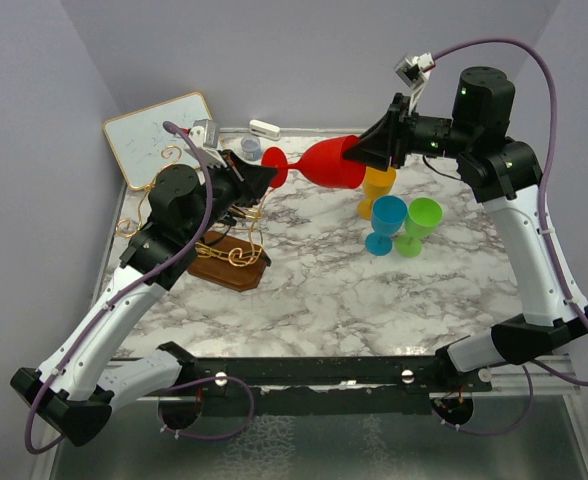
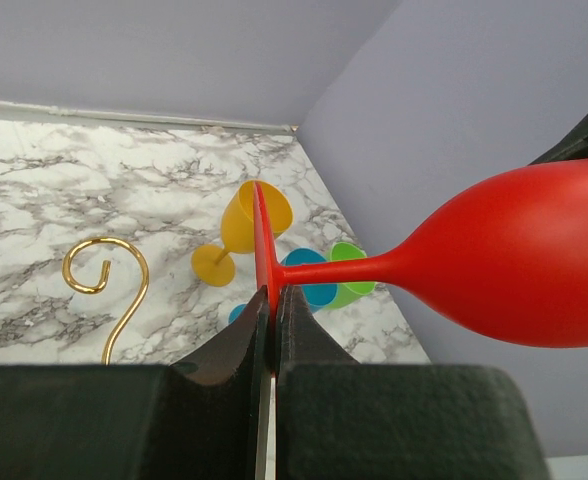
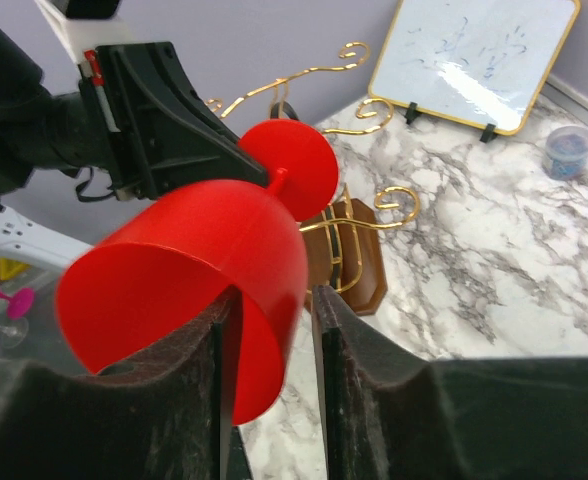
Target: Take the wine glass off the wine glass rack
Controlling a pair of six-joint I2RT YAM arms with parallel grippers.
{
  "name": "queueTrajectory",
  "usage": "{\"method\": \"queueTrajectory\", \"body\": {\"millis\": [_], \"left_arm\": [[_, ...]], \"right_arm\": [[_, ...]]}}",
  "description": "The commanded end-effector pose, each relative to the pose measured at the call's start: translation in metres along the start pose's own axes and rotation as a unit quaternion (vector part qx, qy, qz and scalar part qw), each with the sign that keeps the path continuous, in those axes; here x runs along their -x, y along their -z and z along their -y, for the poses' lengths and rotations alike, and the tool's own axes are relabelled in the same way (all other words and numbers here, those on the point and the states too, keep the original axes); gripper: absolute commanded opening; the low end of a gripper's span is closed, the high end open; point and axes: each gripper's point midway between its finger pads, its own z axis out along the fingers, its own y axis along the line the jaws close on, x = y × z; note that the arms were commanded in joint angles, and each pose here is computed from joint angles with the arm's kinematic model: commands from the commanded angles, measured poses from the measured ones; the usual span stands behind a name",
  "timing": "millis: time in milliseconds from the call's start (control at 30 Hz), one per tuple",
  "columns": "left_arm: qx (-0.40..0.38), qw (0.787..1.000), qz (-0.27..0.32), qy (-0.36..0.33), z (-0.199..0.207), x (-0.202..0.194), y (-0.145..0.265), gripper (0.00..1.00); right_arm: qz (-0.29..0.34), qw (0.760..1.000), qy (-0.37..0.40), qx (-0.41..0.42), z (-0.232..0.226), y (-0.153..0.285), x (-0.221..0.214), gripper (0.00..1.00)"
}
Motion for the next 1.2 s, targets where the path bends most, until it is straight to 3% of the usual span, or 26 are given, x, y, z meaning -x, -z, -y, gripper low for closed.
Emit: {"method": "queueTrajectory", "body": {"millis": [0, 133, 267, 400, 533, 700, 967, 1167], "left_arm": [[-0.035, 0.999, 0.023, 0.0, 0.021, 0.02, 0.003, 0.0], [-0.029, 0.999, 0.021, 0.0, 0.018, 0.019, 0.003, 0.02], [0.017, 0.999, 0.033, 0.001, 0.003, 0.023, 0.006, 0.44], [0.106, 0.993, 0.056, -0.002, -0.027, 0.033, 0.019, 0.59], [0.176, 0.981, 0.084, -0.009, -0.051, 0.043, 0.04, 0.62], [0.18, 0.976, 0.124, -0.004, -0.054, 0.052, 0.065, 0.62], [0.154, 0.98, 0.129, -0.011, -0.044, 0.055, 0.076, 0.62], [0.142, 0.983, 0.109, -0.031, -0.038, 0.052, 0.077, 0.62]], "right_arm": [[-0.002, 1.0, -0.001, -0.025, 0.01, 0.0, -0.005, 0.01], [-0.001, 1.0, -0.005, -0.031, 0.012, 0.0, -0.006, 0.01], [0.007, 0.999, -0.004, -0.046, 0.016, 0.001, -0.001, 0.01], [0.016, 0.998, -0.002, -0.068, 0.021, 0.003, 0.005, 0.01], [0.023, 0.996, 0.0, -0.091, 0.029, 0.004, 0.009, 0.01], [0.036, 0.987, 0.0, -0.154, 0.057, 0.002, 0.019, 0.01], [0.043, 0.946, -0.057, -0.316, 0.173, -0.002, 0.032, 0.01], [0.041, 0.892, -0.127, -0.431, 0.281, 0.041, 0.011, 0.01]]}}
